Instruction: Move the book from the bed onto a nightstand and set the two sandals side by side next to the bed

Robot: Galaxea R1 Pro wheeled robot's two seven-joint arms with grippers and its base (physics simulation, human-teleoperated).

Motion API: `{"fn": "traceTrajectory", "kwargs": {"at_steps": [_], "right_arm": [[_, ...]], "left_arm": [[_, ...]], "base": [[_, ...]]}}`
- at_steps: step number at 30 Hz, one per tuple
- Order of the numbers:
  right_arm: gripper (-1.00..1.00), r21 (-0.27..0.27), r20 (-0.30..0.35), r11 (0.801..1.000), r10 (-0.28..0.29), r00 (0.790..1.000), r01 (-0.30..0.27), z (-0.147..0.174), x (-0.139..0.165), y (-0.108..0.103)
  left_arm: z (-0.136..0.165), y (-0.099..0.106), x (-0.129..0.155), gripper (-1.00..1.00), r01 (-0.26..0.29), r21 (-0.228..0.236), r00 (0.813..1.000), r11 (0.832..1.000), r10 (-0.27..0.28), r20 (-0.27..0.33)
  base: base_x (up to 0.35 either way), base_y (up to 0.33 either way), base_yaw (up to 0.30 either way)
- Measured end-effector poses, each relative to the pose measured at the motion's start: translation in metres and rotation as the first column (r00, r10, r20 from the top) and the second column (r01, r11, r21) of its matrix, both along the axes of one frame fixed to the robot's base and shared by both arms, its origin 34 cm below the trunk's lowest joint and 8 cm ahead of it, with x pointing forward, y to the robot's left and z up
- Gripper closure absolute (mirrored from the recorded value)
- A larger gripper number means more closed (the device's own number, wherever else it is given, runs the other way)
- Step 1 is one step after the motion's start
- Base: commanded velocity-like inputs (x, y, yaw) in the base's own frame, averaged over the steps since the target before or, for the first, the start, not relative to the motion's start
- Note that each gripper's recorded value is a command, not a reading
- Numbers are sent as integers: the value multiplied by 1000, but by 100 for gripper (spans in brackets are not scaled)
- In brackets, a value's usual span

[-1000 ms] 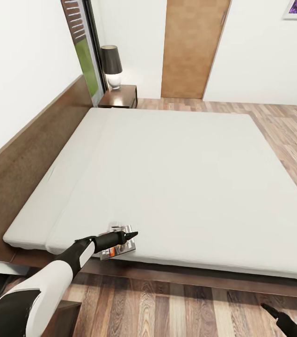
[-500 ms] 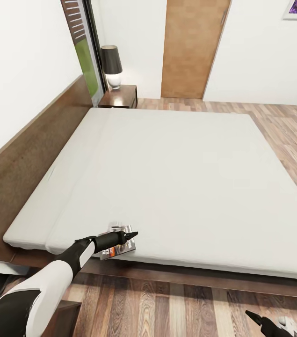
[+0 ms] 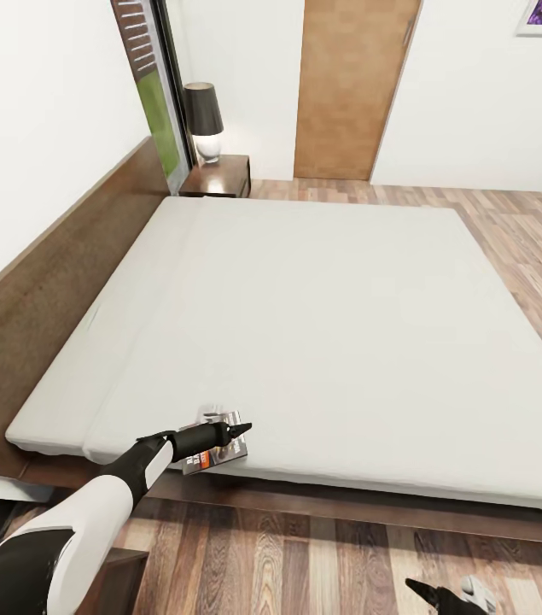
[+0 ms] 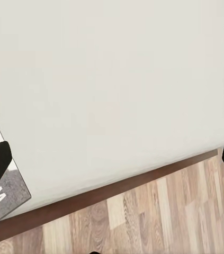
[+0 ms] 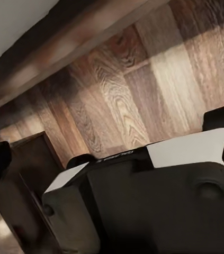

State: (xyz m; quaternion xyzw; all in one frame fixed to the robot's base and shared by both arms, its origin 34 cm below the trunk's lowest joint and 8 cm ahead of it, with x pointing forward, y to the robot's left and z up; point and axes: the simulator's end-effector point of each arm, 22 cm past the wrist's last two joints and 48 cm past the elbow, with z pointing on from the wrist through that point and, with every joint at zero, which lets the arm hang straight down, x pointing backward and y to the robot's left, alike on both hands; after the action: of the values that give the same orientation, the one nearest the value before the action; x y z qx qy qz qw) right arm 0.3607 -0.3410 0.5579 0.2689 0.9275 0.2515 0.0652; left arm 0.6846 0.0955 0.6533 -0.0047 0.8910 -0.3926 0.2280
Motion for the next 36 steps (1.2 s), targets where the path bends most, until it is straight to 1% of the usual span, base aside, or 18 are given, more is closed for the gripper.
{"fn": "traceTrajectory", "kwargs": {"at_steps": [2, 3, 5, 8, 10, 17, 21, 36], "right_arm": [[-100, 41, 2, 999, 20, 1000, -20, -1, -1, 23], [-100, 50, 1, 998, 28, 1000, -28, -1, -2, 29], [-100, 80, -8, 994, 75, 997, -74, -2, -10, 48], [-100, 96, -18, 989, 116, 993, -114, -2, -17, 58], [-100, 101, -20, 987, 128, 992, -126, -2, -19, 61], [-100, 103, -22, 986, 137, 990, -134, -2, -20, 62], [-100, 103, -21, 986, 137, 990, -134, -2, -20, 62], [-100, 103, -22, 986, 138, 990, -135, -2, -20, 62]], "left_arm": [[0, 0, 0, -100, 0, 0, 1000, 1000, 0, 0], [0, 0, 0, -100, 0, 0, 1000, 1000, 0, 0], [0, 0, 0, -100, 0, 0, 1000, 1000, 0, 0], [0, 0, 0, -100, 0, 0, 1000, 1000, 0, 0], [0, 0, 0, -100, 0, 0, 1000, 1000, 0, 0], [0, -1, -1, -100, 0, -1, 1000, 1000, 0, -2], [1, -6, -1, -100, 3, -9, 1000, 1000, -3, -3], [1, -10, -2, -100, 5, -13, 1000, 1000, -5, -3]], "base": [[0, 0, 0], [0, 0, 0], [0, 0, 0], [0, 0, 0], [0, 0, 0], [0, 0, 34], [0, 0, 190], [0, 0, 210]]}}
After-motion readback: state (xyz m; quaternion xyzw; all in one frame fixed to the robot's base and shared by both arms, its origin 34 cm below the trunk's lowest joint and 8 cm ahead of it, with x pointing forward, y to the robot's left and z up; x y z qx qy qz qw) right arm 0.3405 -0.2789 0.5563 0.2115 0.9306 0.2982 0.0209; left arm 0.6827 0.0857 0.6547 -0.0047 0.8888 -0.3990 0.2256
